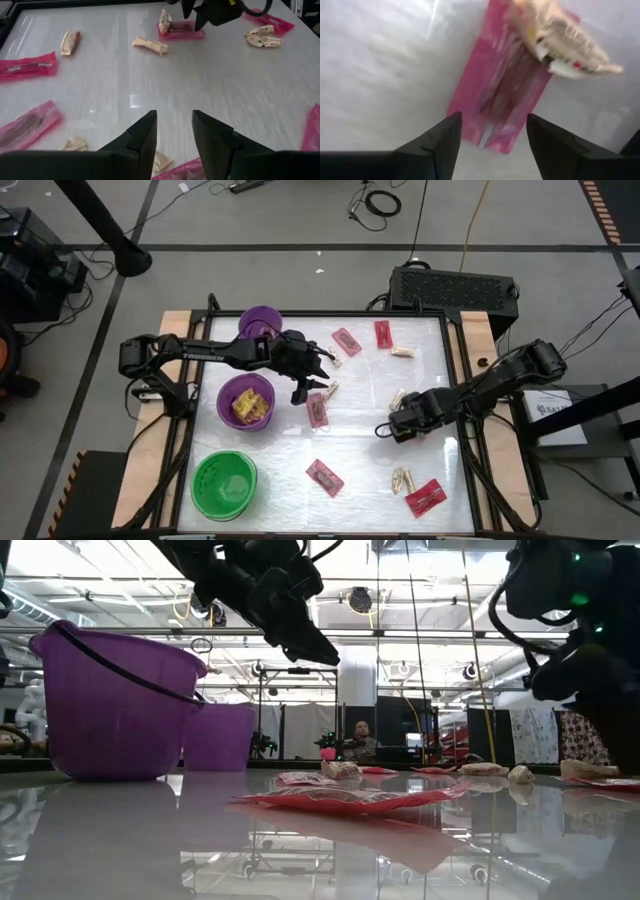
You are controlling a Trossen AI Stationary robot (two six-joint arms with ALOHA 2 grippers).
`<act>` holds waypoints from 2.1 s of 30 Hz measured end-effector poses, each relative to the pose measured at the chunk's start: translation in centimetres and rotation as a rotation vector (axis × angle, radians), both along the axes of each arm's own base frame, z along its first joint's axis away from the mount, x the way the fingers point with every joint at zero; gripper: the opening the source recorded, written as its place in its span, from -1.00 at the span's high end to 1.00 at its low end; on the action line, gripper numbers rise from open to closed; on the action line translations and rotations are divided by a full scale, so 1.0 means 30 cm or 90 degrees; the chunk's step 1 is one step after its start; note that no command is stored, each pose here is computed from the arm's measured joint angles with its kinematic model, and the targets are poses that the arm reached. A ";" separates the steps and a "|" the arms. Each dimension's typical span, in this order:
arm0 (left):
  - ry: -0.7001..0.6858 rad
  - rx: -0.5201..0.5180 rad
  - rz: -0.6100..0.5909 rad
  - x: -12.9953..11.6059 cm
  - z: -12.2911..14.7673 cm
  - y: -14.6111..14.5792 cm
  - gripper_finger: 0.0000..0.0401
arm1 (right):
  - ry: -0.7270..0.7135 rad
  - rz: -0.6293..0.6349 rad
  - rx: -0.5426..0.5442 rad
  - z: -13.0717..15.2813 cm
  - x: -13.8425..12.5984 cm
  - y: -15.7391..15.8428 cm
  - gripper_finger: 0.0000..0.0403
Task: Sort candy by brand, put in halloween buckets
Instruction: Put the red candy into the top purple bucket
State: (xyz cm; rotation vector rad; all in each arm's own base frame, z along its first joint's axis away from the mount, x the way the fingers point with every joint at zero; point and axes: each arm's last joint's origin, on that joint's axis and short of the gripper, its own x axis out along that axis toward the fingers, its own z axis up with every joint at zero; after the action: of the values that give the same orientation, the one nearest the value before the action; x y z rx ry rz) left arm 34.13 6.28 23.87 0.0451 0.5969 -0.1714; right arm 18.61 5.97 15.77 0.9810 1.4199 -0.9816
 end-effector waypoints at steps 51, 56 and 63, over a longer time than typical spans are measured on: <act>0.056 -0.578 0.111 0.128 -0.151 0.052 0.34 | -0.385 0.282 -0.157 0.319 0.267 -0.058 1.00; 0.055 -0.579 0.110 0.127 -0.151 0.055 0.34 | -0.388 0.334 -0.110 0.318 0.263 -0.037 1.00; 0.035 -0.586 0.050 0.135 -0.132 0.036 0.34 | -0.371 0.348 -0.122 0.307 0.267 -0.044 1.00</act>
State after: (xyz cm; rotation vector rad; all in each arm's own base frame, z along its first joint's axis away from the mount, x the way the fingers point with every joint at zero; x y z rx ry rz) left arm 38.19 7.37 19.92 -0.8750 0.5283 -0.3573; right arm 26.62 4.65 24.97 0.6105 0.9923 -0.3675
